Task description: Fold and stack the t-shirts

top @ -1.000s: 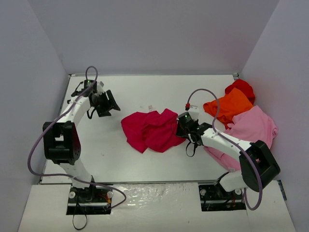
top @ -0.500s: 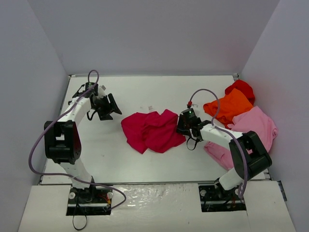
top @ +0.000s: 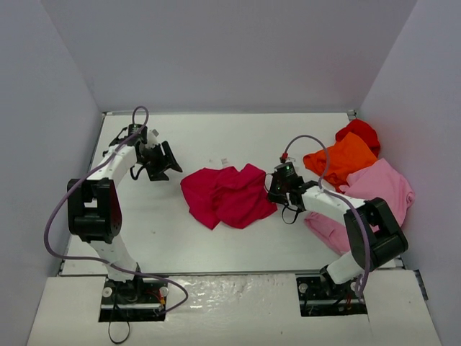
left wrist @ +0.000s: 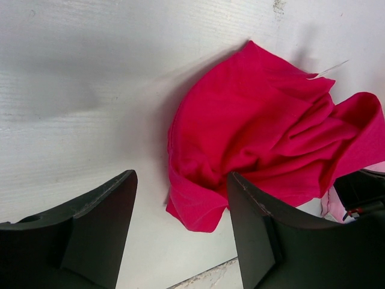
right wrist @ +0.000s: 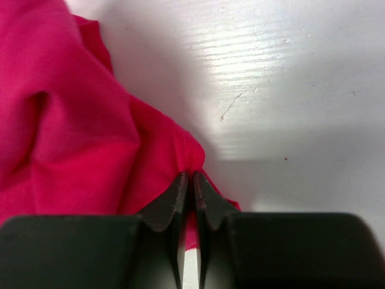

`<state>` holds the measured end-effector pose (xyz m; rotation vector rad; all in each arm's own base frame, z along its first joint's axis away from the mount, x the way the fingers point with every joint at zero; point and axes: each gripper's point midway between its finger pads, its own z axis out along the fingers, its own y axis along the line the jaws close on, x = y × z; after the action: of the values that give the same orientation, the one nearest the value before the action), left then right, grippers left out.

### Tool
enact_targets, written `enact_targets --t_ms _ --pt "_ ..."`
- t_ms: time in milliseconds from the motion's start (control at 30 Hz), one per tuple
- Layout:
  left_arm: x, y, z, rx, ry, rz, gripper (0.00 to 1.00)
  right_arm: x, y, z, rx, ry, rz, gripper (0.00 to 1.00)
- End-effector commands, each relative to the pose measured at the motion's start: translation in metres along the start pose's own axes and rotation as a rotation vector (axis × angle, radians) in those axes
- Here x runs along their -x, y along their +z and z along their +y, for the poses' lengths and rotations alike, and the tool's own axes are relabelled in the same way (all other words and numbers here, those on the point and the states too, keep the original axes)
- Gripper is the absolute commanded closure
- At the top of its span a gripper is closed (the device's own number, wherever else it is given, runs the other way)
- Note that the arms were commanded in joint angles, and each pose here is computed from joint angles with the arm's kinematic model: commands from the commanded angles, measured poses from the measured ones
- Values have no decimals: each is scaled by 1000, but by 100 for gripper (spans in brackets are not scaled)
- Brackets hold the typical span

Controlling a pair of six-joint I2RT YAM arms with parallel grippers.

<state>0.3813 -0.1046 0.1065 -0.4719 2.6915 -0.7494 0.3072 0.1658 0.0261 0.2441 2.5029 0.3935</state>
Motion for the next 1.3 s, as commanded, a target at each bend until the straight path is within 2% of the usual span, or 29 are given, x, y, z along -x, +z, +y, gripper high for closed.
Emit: enact_targets --t_ms 0,267,400,633,800,867,900,933,967,1267 --pt "15 -14 -18 -43 44 -43 42 19 -25 15 60 -1 -57 99" --pt "13 -3 -18 -36 51 -33 42 38 -58 23 92 -7 -130 100" --pt "2 17 -15 -20 56 40 40 56 -83 30 104 -20 -175 100" --pt "-5 43 -23 -35 78 114 34 50 -86 32 121 -29 -146 100" --pt "-7 62 -33 -100 55 141 34 43 -83 30 122 -27 -132 100" --pt "-8 65 -36 -118 57 150 41 43 -84 29 123 -26 -133 100" --pt "-9 65 -38 -123 60 151 52 42 -84 29 123 -25 -133 100" --pt "-9 64 -38 -119 65 144 92 42 -84 29 124 -24 -132 100" --pt "-7 61 -37 -104 68 128 98 41 -83 29 125 -26 -129 100" --pt "3 18 -46 -50 160 -7 100 56 -91 34 125 -55 -164 100"
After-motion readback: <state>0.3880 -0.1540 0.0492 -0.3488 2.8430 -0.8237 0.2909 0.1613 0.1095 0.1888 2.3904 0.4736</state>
